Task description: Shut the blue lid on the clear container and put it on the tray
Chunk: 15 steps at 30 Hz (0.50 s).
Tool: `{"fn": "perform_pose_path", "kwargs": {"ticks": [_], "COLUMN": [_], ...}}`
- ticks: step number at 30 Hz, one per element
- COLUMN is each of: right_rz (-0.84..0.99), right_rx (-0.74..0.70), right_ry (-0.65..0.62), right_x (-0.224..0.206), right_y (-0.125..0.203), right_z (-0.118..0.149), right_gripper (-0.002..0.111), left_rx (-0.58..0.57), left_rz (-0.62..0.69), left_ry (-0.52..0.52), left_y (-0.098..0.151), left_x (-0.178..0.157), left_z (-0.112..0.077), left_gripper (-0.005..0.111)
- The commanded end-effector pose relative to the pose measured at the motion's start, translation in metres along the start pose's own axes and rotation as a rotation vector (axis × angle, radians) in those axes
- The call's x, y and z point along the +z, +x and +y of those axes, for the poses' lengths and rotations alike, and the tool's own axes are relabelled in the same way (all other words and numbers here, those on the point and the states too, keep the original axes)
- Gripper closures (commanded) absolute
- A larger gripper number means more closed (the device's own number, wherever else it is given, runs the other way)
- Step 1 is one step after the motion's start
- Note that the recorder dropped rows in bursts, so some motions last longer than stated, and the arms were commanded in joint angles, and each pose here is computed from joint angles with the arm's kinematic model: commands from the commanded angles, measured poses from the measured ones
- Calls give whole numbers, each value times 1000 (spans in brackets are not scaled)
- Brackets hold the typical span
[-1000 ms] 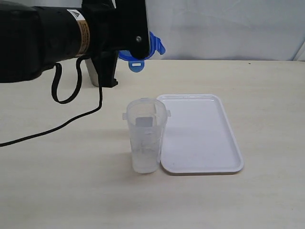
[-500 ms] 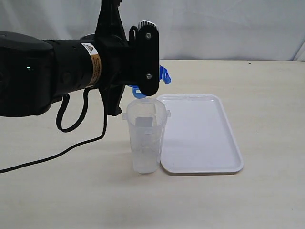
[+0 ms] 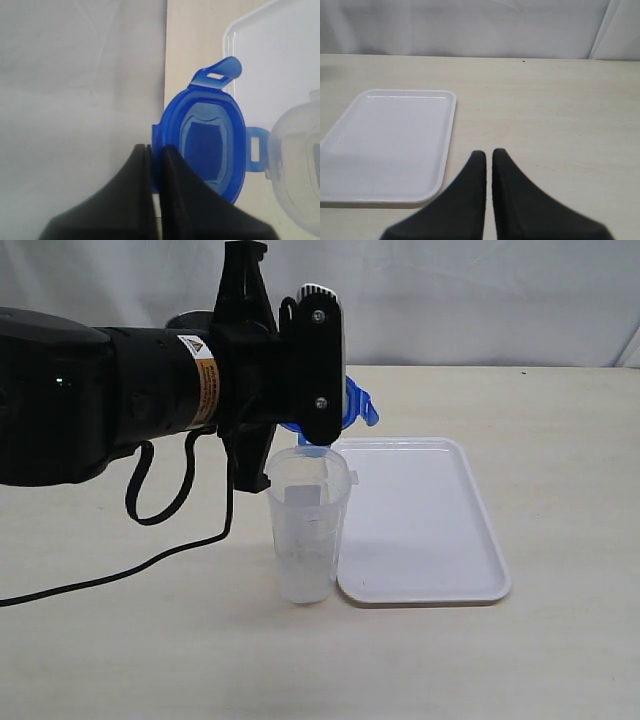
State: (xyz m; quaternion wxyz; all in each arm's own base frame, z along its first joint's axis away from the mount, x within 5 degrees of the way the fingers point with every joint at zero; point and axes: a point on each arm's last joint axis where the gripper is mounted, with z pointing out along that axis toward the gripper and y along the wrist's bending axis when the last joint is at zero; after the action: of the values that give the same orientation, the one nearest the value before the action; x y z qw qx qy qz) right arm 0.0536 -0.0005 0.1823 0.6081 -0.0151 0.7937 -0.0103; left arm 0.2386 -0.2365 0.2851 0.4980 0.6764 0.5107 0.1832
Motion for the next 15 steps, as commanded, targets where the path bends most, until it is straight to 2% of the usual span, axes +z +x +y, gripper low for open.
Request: {"fn": "perform_pose_path", "kwargs": {"ticks": [1,15], "right_rz": [-6,-6], "right_rx": [-11,-11], "right_ry": [8,8], "right_x": [0,0], "right_y": [0,0], "right_z": [-1,-1], "right_gripper": [104,104], "left_rx": [-29,-53], "left_rz": [-5,-53], "left_ry": [5,17], "left_y": [-1,-5], "left_x": [-1,-1], "left_z": [-1,-2], "left_gripper": [107,107]}}
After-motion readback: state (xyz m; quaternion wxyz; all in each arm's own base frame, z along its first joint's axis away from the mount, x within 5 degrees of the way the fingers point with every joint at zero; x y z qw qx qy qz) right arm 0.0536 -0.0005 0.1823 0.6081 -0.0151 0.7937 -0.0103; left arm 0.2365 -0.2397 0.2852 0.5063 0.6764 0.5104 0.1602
